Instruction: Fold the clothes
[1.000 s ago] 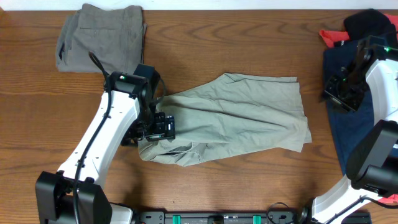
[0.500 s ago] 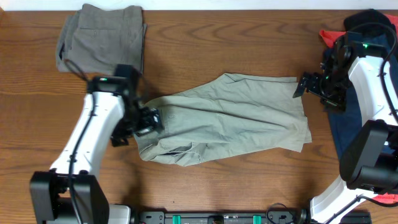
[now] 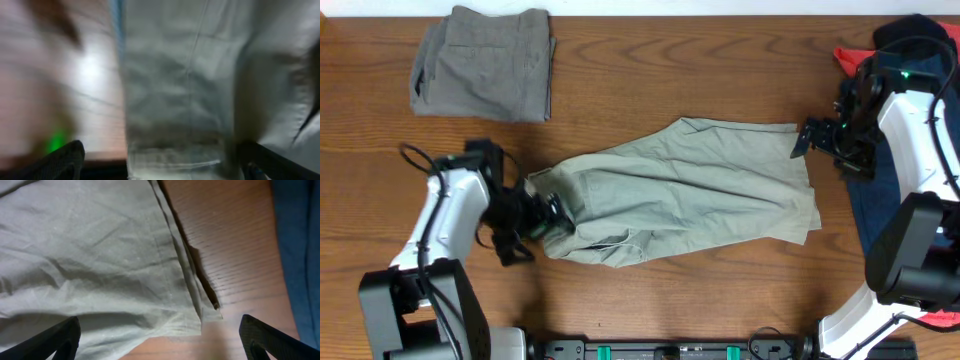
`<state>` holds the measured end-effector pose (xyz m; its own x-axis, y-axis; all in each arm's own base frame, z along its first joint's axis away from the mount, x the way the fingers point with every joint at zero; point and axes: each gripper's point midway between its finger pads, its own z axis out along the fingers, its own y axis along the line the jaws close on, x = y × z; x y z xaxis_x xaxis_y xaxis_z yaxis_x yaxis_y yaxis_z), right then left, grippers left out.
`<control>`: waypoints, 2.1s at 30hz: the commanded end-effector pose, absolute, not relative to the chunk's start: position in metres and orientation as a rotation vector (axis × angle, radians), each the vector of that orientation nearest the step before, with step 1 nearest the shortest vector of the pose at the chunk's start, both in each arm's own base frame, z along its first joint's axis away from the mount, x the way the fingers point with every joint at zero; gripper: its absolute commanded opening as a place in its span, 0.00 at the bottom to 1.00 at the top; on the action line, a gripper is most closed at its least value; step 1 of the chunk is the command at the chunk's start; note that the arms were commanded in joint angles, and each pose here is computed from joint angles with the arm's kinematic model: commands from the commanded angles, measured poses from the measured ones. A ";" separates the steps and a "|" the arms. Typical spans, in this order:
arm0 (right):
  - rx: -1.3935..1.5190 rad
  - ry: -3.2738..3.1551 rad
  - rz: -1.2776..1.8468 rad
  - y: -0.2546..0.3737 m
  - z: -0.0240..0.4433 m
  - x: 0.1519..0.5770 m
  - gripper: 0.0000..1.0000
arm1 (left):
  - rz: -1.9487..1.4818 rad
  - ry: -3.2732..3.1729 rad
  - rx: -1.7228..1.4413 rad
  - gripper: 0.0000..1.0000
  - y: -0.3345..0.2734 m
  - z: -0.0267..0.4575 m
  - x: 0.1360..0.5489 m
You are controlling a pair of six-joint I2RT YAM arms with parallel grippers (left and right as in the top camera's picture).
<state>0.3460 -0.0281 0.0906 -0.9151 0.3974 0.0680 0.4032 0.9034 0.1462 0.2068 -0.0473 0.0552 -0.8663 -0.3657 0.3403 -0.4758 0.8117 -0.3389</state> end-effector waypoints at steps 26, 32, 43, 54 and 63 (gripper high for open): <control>-0.653 -2.959 -0.265 0.001 0.012 0.307 0.33 | 0.578 -2.861 0.771 0.06 -0.033 0.024 0.230; -0.751 -2.957 -0.265 0.003 0.008 0.311 0.01 | 0.628 -2.997 0.803 0.06 -0.018 0.048 0.276; -0.945 -2.974 -0.288 -0.037 0.027 0.333 0.01 | 0.334 -3.319 0.872 0.08 0.034 0.096 0.345; -0.860 -3.013 -0.288 -0.053 0.070 0.345 0.34 | 0.319 -3.291 0.871 0.98 0.034 0.097 0.339; -0.818 -3.004 -0.276 -0.049 0.076 0.341 0.89 | 0.465 -3.127 0.724 0.98 -0.003 0.094 0.302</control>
